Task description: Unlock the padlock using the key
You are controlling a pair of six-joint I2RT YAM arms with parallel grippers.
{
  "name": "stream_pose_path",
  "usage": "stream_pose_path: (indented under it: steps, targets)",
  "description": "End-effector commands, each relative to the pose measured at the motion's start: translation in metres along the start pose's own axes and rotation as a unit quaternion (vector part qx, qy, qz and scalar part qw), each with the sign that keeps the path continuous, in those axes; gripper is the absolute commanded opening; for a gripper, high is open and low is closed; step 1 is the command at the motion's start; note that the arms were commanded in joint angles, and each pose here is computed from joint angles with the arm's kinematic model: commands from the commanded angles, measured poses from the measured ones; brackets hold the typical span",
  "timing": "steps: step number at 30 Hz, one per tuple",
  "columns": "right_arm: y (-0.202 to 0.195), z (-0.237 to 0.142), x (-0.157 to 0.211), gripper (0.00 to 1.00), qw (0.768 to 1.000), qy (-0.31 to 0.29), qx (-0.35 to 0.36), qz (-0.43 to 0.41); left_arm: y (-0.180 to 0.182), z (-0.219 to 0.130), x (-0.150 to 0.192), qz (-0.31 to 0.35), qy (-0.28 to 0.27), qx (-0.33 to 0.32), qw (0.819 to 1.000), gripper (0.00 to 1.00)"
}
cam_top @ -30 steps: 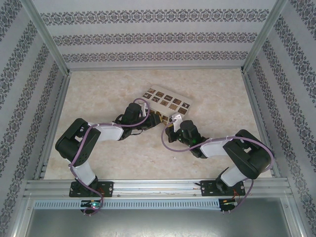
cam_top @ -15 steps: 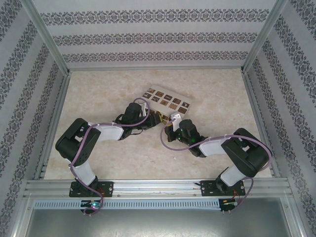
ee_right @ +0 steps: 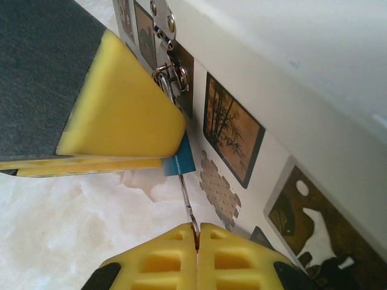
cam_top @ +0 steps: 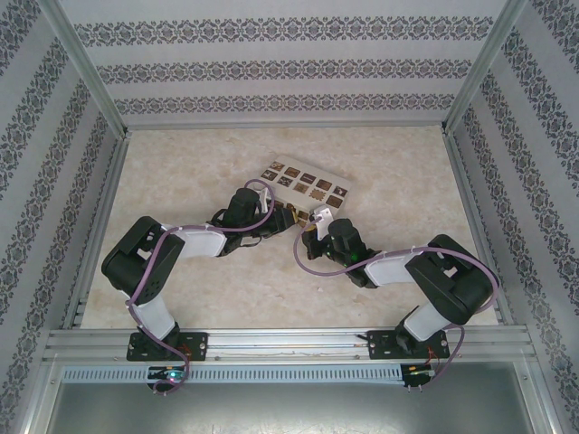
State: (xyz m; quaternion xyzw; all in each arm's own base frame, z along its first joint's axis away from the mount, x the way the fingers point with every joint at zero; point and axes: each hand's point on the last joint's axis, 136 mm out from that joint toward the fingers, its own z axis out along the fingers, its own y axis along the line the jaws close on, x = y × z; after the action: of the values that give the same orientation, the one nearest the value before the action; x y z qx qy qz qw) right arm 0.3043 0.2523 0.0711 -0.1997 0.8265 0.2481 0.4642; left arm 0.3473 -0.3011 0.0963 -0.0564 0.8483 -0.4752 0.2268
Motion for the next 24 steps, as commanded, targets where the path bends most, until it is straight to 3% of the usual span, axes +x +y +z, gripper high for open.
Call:
stream_pose_path:
  steps: [1, 24]
  targets:
    - [-0.014, -0.001, -0.013, 0.00, 0.999, -0.025, 0.031, -0.005, -0.021, 0.001, 0.000, 0.009, 0.012, 0.029, 0.999, 0.24]
    - [-0.001, 0.000, -0.041, 0.00, 0.996, -0.081, -0.026, 0.017, -0.024, 0.004, 0.002, 0.005, 0.017, 0.033, 0.999, 0.24]
